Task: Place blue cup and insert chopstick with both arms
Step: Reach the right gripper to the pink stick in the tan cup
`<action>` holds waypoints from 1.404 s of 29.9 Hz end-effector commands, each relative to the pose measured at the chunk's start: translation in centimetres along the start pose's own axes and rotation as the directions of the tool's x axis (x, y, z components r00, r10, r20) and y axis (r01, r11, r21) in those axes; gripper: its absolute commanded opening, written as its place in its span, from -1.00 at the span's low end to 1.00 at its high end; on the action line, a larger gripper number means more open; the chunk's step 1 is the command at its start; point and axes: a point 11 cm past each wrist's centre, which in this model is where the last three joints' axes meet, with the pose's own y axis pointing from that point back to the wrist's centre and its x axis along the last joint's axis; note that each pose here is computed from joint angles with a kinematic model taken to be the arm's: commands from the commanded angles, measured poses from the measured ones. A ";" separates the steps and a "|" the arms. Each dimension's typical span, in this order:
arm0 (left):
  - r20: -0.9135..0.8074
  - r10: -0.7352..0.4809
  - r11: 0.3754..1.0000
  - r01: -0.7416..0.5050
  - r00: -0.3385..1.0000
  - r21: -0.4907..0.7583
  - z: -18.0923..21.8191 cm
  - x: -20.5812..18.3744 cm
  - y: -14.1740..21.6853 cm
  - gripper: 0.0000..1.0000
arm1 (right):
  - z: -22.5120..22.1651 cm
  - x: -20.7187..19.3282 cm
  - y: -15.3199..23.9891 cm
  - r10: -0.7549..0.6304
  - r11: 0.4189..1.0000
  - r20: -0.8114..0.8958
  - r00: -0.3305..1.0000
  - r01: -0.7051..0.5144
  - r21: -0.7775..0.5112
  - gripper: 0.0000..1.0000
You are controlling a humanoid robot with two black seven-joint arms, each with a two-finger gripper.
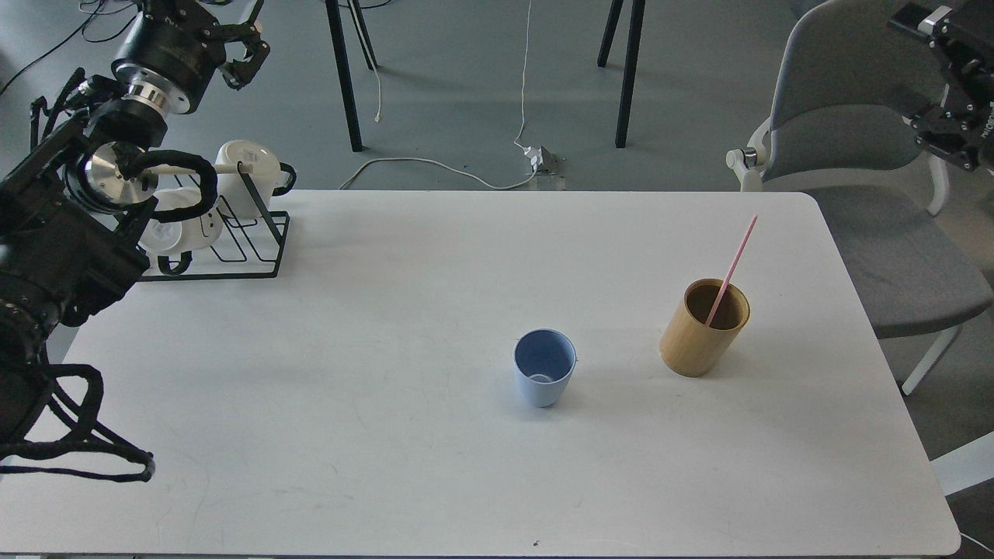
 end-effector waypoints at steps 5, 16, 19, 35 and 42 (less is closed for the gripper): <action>-0.031 0.013 1.000 -0.013 0.999 0.019 -1.5 -0.1 -0.1 0.98 | 6.1 -6.8 -1.0 -0.236 0.964 -0.299 0.924 0.183 -0.194 0.92; -0.049 0.009 0.999 -0.007 0.999 0.039 -3.3 -0.6 0.0 0.98 | 11.4 -13.6 -5.3 -0.367 0.921 -0.393 0.843 0.270 -0.281 0.31; -0.047 0.010 0.999 -0.008 0.999 0.039 -3.3 -0.6 0.0 0.98 | 11.7 -13.7 -6.0 -0.381 0.916 -0.424 0.822 0.271 -0.297 0.21; -0.043 0.008 0.999 -0.007 0.999 0.035 -2.9 -0.6 -0.1 0.98 | 11.4 -14.8 -7.6 -0.390 0.915 -0.446 0.806 0.284 -0.287 -0.99; -0.039 0.006 0.999 -0.005 0.999 0.035 -2.7 -0.7 -0.2 0.98 | 10.4 -13.5 -6.2 -0.384 0.919 -0.469 0.795 0.280 -0.277 -0.98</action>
